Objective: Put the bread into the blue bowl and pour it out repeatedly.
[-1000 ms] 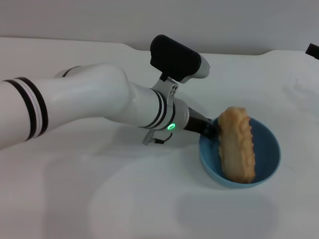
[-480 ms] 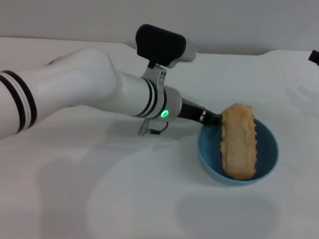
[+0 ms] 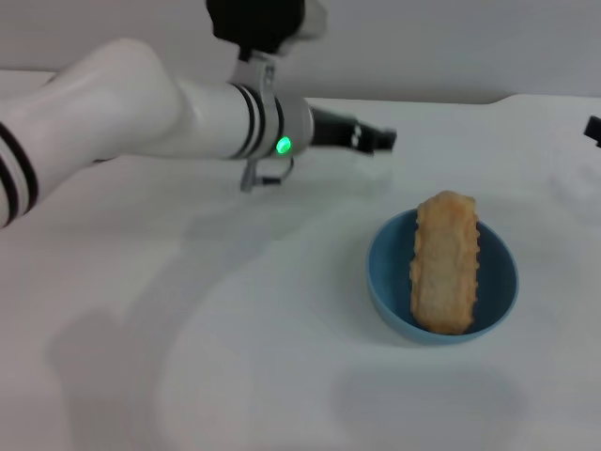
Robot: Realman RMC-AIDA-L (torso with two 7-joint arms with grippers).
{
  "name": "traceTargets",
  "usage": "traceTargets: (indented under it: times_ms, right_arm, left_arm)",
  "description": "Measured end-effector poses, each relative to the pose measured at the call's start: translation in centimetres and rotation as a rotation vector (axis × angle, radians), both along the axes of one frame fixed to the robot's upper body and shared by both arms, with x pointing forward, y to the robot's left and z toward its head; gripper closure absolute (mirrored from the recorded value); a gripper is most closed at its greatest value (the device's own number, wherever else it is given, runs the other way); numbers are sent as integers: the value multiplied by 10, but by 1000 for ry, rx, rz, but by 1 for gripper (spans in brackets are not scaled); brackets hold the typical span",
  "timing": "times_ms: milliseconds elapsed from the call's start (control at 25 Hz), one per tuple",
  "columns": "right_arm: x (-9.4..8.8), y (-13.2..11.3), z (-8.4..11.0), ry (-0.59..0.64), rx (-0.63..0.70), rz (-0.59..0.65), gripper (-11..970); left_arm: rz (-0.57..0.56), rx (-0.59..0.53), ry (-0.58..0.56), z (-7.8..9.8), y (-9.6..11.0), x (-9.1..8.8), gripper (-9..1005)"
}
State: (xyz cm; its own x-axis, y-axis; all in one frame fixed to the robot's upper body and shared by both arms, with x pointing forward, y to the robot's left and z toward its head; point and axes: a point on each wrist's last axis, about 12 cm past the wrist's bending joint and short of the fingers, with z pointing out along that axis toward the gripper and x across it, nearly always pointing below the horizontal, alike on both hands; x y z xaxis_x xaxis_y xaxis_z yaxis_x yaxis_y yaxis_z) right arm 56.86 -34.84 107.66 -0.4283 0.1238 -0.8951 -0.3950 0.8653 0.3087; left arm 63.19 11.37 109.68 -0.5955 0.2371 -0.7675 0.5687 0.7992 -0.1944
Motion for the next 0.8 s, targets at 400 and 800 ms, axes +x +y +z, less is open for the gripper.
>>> traceTargets:
  times_ms: [400, 800]
  right_arm:
    - [-24, -21, -33, -269, -131, -313, 284]
    - [-59, -24, -56, -384, -133, -626, 285]
  left_arm:
    - [254, 12, -416, 1, 30, -1, 247]
    - [326, -33, -589, -27, 34, -38, 172]
